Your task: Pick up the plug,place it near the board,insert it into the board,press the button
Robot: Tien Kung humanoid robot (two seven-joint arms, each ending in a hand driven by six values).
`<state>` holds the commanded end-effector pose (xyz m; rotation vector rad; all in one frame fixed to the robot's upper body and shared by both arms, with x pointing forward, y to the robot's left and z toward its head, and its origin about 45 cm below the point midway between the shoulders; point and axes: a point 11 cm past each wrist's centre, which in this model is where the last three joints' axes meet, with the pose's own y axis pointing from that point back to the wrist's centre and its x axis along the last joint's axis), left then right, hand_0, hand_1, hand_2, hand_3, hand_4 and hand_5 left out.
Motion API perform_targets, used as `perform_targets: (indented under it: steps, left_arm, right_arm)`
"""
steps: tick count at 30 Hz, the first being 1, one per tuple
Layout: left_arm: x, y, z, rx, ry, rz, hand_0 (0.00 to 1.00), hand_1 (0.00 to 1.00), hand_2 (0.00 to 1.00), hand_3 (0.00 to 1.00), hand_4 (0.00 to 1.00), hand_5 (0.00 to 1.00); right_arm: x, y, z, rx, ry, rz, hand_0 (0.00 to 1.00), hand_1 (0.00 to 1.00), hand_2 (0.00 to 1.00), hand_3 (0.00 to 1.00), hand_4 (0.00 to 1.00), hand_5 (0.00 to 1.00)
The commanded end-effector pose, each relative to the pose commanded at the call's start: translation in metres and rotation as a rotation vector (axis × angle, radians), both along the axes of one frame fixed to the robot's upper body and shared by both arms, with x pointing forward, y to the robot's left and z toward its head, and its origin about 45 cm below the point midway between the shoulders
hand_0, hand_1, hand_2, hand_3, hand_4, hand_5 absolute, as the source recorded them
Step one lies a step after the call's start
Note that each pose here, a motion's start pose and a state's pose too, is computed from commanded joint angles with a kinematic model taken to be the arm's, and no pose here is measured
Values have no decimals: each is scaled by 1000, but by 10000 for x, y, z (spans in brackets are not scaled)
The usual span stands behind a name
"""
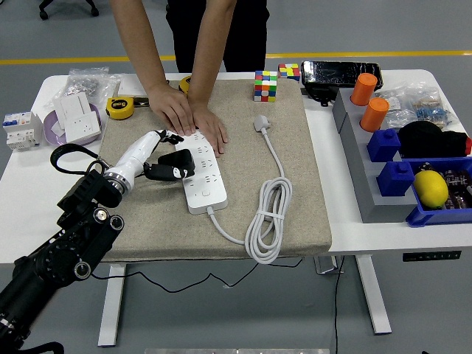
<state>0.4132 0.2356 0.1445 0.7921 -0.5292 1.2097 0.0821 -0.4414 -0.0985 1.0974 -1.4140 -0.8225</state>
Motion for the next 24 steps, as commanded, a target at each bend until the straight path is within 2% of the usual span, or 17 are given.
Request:
perform_targets:
  steps: [2,3,8,9,14,15,24]
  left_arm:
    - [0,0,-3,22,-4,-4,836,853,746,714,998,207]
    - [-1,0,-3,26,-4,-4,807,813,733,693,998,214]
    - [11,-5,22,53,-22,-10,807,813,733,693,998,214]
    - [13,-6,25,56,-23,-10,781,782,690,649,998,205]
    - [18,4,25,72,-29,-7,781,782,690,649,998,205]
    - [19,4,26,78,-31,-8,754,761,646,623,998,205]
    - [25,-8,15,120,-38,-13,745,751,636,605,998,199]
  right_arm:
    - [-4,-3,0,-1,1,0,849,757,745,779,998,876]
    - [-5,-3,0,-1,1,0,848,757,745,780,998,875]
    - [7,-3,2,-1,-2,0,848,757,745,780,998,875]
    - [9,-1,2,-1,-2,0,848,757,745,780,998,875]
    - [13,-2,3,-1,-3,0,848,757,745,780,998,875]
    - [15,-4,4,-1,-3,-1,848,757,745,780,998,876]
    - [11,-3,3,-1,-3,0,848,757,744,780,998,875]
